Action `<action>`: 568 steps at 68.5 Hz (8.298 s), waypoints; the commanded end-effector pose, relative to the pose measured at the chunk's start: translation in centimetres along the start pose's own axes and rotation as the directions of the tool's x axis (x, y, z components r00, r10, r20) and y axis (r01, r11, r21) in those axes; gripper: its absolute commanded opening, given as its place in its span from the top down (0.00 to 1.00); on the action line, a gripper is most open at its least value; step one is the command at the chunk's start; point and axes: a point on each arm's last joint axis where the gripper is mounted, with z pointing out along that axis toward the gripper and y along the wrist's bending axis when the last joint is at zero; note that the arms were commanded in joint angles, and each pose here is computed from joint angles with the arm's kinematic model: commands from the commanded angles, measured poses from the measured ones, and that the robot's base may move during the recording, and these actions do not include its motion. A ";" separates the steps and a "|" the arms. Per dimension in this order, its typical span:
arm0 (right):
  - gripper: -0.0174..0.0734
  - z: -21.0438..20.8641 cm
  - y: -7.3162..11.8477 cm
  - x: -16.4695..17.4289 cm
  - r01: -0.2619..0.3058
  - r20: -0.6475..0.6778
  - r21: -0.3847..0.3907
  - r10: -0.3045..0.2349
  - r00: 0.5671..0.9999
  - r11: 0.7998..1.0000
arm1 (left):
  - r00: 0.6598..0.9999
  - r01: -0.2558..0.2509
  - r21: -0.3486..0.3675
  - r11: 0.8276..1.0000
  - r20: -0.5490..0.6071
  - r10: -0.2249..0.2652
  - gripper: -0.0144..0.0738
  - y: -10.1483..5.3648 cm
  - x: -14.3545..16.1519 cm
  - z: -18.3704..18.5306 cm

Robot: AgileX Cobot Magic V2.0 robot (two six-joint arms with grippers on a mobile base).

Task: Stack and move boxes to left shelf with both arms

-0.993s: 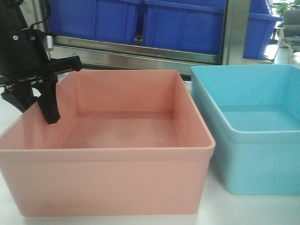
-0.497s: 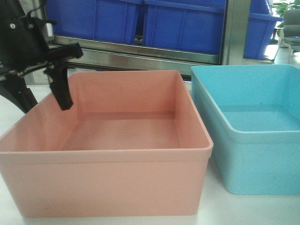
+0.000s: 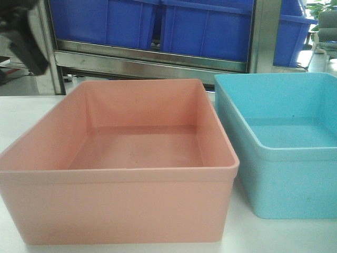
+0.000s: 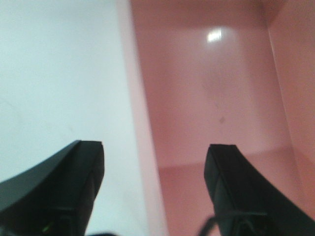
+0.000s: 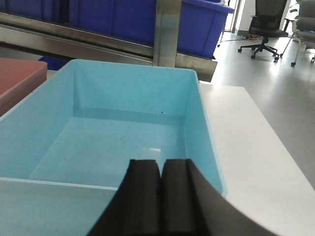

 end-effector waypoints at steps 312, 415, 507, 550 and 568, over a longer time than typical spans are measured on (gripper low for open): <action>0.78 28.7 -8.7 -18.5 -0.136 -0.881 0.018 0.080 0.466 0.991 | 0.616 0.029 -0.197 0.980 0.775 0.137 0.44 2.3 10.5 -15.8; 0.78 26.6 16.0 -18.9 -0.434 -0.910 0.039 0.211 0.358 0.900 | 0.616 0.029 -0.197 0.980 0.775 0.137 0.44 2.3 10.5 -15.8; 0.70 27.6 17.4 -11.5 -0.390 -0.941 0.038 0.164 0.296 0.920 | 0.618 0.029 -0.197 0.980 0.774 0.137 0.44 2.3 10.5 -15.7; 0.36 28.2 17.1 -11.9 -0.357 -0.913 -0.017 0.131 0.386 0.934 | 0.618 0.029 -0.197 0.980 0.774 0.137 0.44 2.3 10.5 -15.7; 0.36 27.0 16.2 -15.2 -0.332 -0.872 -0.086 0.090 0.482 0.939 | 0.617 0.038 -0.179 0.983 0.779 0.117 0.44 2.3 10.5 -15.7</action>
